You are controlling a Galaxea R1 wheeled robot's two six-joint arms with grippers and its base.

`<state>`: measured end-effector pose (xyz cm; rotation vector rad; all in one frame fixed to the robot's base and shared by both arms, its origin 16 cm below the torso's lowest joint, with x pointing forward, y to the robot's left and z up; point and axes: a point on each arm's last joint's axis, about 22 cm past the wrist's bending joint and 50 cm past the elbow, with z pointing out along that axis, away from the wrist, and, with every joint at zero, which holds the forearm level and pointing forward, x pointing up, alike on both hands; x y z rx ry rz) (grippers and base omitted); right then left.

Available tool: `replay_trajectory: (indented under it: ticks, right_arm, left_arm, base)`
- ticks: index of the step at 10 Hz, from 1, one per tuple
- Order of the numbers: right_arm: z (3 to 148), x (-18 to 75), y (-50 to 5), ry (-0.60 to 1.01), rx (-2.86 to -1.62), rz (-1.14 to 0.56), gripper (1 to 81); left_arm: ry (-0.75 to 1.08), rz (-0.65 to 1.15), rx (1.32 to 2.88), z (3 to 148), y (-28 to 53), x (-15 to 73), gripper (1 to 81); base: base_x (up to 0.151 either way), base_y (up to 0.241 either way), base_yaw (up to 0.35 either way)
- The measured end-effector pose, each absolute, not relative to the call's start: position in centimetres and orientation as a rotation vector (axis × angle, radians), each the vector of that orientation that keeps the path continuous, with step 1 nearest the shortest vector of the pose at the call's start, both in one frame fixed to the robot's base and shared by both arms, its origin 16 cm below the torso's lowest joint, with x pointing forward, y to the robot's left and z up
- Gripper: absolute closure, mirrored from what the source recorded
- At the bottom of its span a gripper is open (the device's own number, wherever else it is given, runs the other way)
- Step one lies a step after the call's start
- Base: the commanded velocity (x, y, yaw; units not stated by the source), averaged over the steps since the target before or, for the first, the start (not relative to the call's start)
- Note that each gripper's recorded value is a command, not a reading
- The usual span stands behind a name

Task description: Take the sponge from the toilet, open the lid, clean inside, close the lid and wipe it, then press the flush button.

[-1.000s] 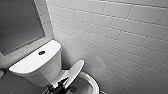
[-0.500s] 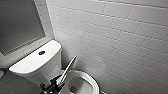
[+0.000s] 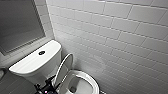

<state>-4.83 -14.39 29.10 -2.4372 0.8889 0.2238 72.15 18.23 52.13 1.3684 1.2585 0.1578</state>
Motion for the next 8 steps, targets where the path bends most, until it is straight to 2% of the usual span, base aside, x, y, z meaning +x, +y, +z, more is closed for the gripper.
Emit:
replay_trajectory:
  ticks: [8]
  right_arm:
    - [29.2,-5.0,-13.2,0.884,-2.422,0.248,81.1]
  left_arm:
    - [1.4,0.218,1.296,49.8,24.5,76.2,1.0]
  base:
    - [0.0,0.0,0.0]
